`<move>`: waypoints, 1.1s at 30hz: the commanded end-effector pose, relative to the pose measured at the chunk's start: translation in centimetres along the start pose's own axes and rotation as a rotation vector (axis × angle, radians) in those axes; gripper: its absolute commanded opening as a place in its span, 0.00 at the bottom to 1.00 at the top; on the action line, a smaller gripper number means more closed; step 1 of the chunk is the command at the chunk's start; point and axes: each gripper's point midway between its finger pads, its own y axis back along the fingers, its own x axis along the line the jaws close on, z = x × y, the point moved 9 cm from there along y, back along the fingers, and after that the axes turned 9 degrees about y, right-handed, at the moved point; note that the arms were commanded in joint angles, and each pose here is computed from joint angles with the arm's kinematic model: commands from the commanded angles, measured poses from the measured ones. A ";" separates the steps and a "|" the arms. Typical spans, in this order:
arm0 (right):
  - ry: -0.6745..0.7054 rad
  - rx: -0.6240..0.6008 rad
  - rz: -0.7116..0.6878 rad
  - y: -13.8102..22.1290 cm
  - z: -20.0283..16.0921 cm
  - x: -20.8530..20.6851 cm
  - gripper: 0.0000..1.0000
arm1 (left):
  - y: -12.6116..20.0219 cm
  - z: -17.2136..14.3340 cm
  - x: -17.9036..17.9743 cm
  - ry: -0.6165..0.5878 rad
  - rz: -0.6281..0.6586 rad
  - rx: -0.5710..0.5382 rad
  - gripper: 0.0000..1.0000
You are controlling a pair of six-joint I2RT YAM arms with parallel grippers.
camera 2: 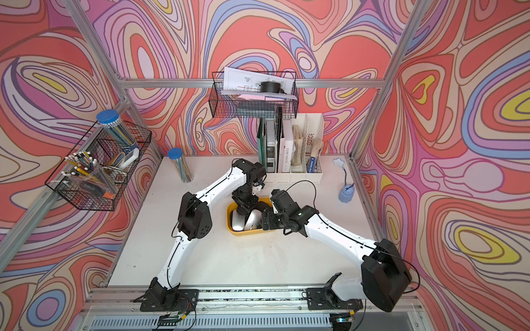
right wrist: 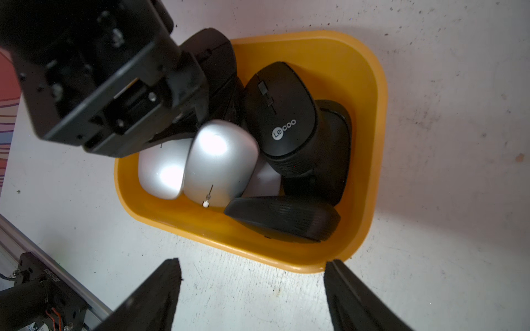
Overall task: Put the mouse in the storage box
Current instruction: Place the mouse in the storage box.
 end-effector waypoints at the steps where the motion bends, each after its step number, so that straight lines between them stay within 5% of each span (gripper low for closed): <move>1: 0.009 -0.031 -0.015 0.6 -0.1 -0.2 0.81 | -0.6 -0.2 -0.3 -0.027 0.013 0.044 0.57; 33: 0.005 -0.060 -0.024 0.2 0.1 -0.3 0.85 | -0.9 0.1 -1.2 -0.085 0.049 0.026 0.73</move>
